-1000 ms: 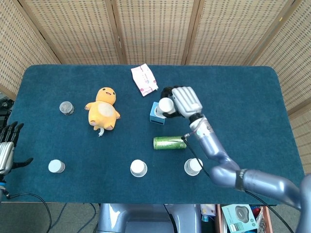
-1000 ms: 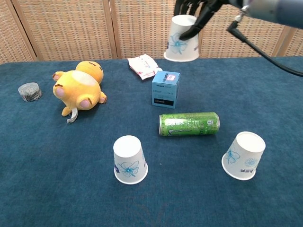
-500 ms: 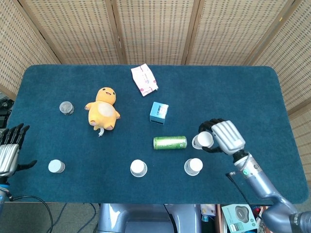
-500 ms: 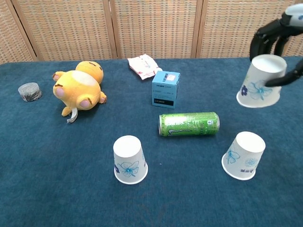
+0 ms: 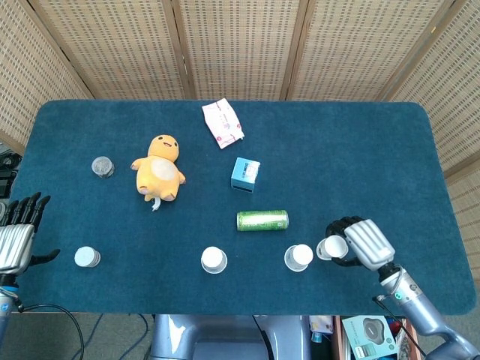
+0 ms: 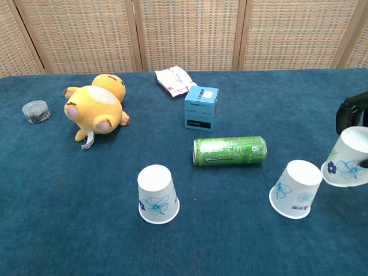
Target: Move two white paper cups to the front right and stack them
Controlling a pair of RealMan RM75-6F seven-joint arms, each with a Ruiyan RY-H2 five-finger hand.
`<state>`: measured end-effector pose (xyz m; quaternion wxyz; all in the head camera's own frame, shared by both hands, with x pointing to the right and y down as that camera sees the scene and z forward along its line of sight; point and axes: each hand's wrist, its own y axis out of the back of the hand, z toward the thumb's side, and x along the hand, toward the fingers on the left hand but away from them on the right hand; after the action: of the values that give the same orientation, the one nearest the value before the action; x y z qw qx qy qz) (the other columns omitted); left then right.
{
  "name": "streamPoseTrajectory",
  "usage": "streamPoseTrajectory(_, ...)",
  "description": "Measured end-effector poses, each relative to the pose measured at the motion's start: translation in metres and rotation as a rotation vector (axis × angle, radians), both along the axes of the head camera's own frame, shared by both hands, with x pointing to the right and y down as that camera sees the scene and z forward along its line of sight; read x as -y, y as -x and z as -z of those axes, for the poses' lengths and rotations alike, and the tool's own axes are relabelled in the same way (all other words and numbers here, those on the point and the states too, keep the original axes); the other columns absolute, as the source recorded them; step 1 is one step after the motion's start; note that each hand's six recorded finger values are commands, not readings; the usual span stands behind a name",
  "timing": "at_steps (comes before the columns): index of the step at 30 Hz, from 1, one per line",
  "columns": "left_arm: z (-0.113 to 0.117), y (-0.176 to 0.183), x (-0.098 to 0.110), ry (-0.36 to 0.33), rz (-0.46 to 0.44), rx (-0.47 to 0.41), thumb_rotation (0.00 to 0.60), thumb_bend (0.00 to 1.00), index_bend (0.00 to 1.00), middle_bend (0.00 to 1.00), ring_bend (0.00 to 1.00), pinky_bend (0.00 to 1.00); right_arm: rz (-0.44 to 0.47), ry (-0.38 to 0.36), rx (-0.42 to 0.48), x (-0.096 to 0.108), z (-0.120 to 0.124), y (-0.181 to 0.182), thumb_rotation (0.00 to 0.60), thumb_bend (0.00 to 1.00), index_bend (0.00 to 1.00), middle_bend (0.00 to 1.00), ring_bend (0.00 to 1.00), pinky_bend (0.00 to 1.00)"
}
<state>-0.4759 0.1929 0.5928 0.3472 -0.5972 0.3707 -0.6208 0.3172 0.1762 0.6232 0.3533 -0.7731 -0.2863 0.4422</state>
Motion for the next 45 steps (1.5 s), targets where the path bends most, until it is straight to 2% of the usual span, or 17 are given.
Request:
streamPoseTrajectory(17, -0.002, 0.001, 0.0, 0.008, 0.006, 0.008, 0.6, 0.13, 0.0, 0.0, 0.0, 0.0, 0.048, -0.014, -0.035, -0.019, -0.026, 0.0, 0.6, 0.4, 0.52, 0.56, 0.43, 0.46)
streamPoseTrajectory(21, -0.002, 0.001, 0.0, 0.007, 0.005, 0.008, 0.6, 0.13, 0.0, 0.0, 0.0, 0.0, 0.052, -0.018, -0.041, -0.021, -0.029, -0.001, 0.6, 0.4, 0.52, 0.53, 0.42, 0.46)
streamPoseTrajectory(23, -0.002, 0.001, 0.0, 0.008, 0.005, 0.008, 0.6, 0.13, 0.0, 0.0, 0.0, 0.0, 0.056, -0.023, -0.046, -0.022, -0.03, -0.001, 0.6, 0.4, 0.51, 0.49, 0.39, 0.4)
streamPoseTrajectory(25, -0.002, 0.001, 0.0, 0.008, 0.006, 0.008, 0.6, 0.13, 0.0, 0.0, 0.0, 0.0, 0.058, -0.025, -0.049, -0.023, -0.031, -0.001, 0.6, 0.4, 0.45, 0.39, 0.3, 0.24)
streamPoseTrajectory(26, -0.002, 0.0, 0.0, 0.008, 0.006, 0.008, 0.6, 0.13, 0.0, 0.0, 0.0, 0.0, 0.059, -0.023, -0.05, -0.023, -0.032, -0.001, 0.6, 0.39, 0.43, 0.35, 0.27, 0.19)
streamPoseTrajectory(28, -0.002, 0.001, 0.0, 0.007, 0.005, 0.011, 0.6, 0.13, 0.0, 0.0, 0.0, 0.0, 0.06, -0.015, -0.049, -0.024, -0.033, 0.0, 0.6, 0.33, 0.36, 0.27, 0.19, 0.11)
streamPoseTrajectory(31, -0.002, 0.0, 0.0, 0.009, 0.002, 0.011, 0.6, 0.13, 0.0, 0.0, 0.0, 0.0, 0.054, 0.011, -0.036, -0.027, -0.034, 0.0, 0.6, 0.22, 0.31, 0.19, 0.12, 0.06)
streamPoseTrajectory(33, -0.002, -0.001, 0.0, 0.009, 0.001, 0.012, 0.6, 0.13, 0.0, 0.0, 0.0, 0.0, 0.048, 0.037, -0.024, -0.029, -0.034, 0.0, 0.6, 0.19, 0.26, 0.14, 0.07, 0.04)
streamPoseTrajectory(37, -0.002, 0.0, 0.0, 0.007, 0.003, 0.012, 0.6, 0.13, 0.0, 0.0, 0.0, 0.0, 0.052, 0.05, -0.027, -0.031, -0.033, 0.0, 0.6, 0.18, 0.21, 0.08, 0.02, 0.01)
streamPoseTrajectory(45, -0.001, 0.0, -0.001, 0.011, 0.004, 0.01, 0.6, 0.13, 0.0, 0.0, 0.0, 0.0, 0.036, 0.005, 0.005, -0.026, -0.011, 0.003, 0.6, 0.17, 0.19, 0.08, 0.02, 0.01)
